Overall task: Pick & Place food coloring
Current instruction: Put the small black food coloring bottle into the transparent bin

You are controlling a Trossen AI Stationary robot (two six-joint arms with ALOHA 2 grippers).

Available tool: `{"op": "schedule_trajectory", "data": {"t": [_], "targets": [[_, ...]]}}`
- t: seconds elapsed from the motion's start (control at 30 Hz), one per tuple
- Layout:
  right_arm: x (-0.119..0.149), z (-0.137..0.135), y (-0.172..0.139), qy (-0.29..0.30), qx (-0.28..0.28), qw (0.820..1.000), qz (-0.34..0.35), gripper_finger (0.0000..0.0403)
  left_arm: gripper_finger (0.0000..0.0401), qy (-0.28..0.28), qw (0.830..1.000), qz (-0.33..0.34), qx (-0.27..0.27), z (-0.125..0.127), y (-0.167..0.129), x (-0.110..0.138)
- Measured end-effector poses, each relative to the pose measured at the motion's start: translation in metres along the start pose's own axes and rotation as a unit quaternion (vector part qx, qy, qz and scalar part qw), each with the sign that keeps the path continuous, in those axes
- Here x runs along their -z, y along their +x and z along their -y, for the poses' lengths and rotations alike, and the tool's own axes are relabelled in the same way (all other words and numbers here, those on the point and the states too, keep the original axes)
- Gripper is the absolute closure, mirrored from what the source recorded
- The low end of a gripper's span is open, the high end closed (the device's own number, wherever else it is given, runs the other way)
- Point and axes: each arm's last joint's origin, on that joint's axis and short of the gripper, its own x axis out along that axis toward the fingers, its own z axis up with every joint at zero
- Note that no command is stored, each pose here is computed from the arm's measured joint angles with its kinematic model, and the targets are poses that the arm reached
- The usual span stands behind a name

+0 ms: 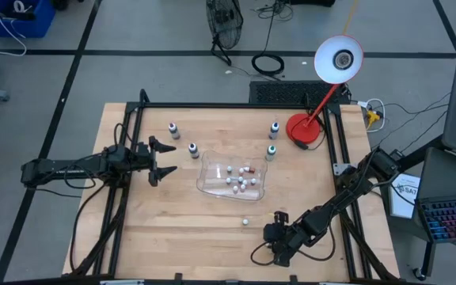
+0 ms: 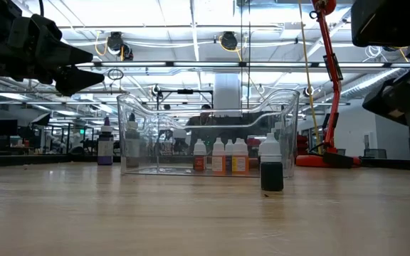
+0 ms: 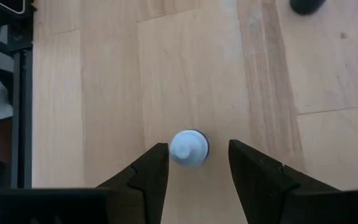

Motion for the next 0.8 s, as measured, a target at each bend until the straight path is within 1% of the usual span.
{"op": "schedule_trajectory", "data": {"t": [0.13,0.27,0.37,0.67,0.8], "targets": [[-0.0003,-0.0006,0.0000,0.000,-0.002,1.000,0.002,0.0248,0.0022,0.000,1.000,0.000,0.000,0.0000,0.0000,0.0000],[-0.0032,-0.0035,-0.0001,-0.013,-0.017,1.000,0.017,0.0249,0.0022,0.000,1.000,0.000,0.000,0.0000,0.0000,0.0000],[-0.0033,-0.0037,-0.0001,-0.016,-0.018,1.000,0.018,0.0257,0.0022,0.000,1.000,0.000,0.000,0.0000,0.0000,0.0000],[-0.0031,-0.0038,-0.0002,-0.023,-0.019,0.999,0.017,0.0299,0.0022,0.000,1.000,0.000,0.000,0.0000,0.0000,0.0000],[-0.0016,-0.0019,-0.0009,-0.029,-0.008,1.000,0.008,0.0333,0.0022,0.000,1.000,0.000,0.000,0.0000,0.0000,0.0000]]}}
